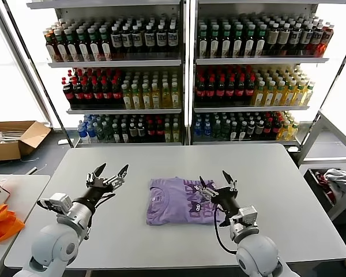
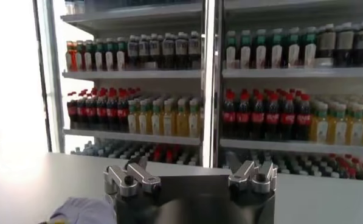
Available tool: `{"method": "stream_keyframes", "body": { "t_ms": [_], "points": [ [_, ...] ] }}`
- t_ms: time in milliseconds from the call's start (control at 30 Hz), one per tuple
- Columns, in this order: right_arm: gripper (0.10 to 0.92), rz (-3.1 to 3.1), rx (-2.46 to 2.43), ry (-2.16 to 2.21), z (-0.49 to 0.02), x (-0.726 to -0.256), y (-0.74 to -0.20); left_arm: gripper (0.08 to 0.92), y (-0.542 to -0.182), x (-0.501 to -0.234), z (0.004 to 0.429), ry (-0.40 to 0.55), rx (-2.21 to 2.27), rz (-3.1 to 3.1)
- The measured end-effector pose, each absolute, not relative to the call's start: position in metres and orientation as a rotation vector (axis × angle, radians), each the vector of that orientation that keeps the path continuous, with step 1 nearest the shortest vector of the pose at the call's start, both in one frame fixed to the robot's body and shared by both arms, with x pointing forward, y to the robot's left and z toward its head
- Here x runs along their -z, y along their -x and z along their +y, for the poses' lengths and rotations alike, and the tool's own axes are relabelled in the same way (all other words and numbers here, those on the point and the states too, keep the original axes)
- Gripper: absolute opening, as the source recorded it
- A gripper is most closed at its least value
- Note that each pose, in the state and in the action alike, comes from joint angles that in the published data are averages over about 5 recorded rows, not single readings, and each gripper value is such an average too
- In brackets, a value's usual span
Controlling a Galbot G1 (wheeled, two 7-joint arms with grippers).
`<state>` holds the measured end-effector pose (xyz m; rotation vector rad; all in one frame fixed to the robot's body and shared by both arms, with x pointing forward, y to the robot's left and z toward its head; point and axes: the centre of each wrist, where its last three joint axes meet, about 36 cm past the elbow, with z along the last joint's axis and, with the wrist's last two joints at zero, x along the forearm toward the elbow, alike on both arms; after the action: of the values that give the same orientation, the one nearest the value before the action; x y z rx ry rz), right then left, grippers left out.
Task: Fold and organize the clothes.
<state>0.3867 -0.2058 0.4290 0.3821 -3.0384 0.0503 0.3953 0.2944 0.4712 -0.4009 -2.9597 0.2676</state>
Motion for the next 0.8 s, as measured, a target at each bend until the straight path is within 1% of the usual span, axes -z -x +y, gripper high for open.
{"method": "stream_keyframes", "body": {
  "t_ms": [233, 500, 800],
  "points": [
    [0.823, -3.103, -0.049, -0.28, -0.245, -0.432, -0.362, 0.823, -0.382, -0.465, 0.297, 0.381, -0.229, -2.997],
    [0.823, -3.125, -0.059, -0.175, -0.289, -0.427, -0.325, 0.823, -0.359, -0.456, 0.301, 0.364, -0.14, -3.047],
    [0.823, -3.118, -0.105, -0.111, -0.313, -0.426, -0.293, 0.823, -0.334, -0.448, 0.297, 0.358, -0.076, -3.075]
  ]
}}
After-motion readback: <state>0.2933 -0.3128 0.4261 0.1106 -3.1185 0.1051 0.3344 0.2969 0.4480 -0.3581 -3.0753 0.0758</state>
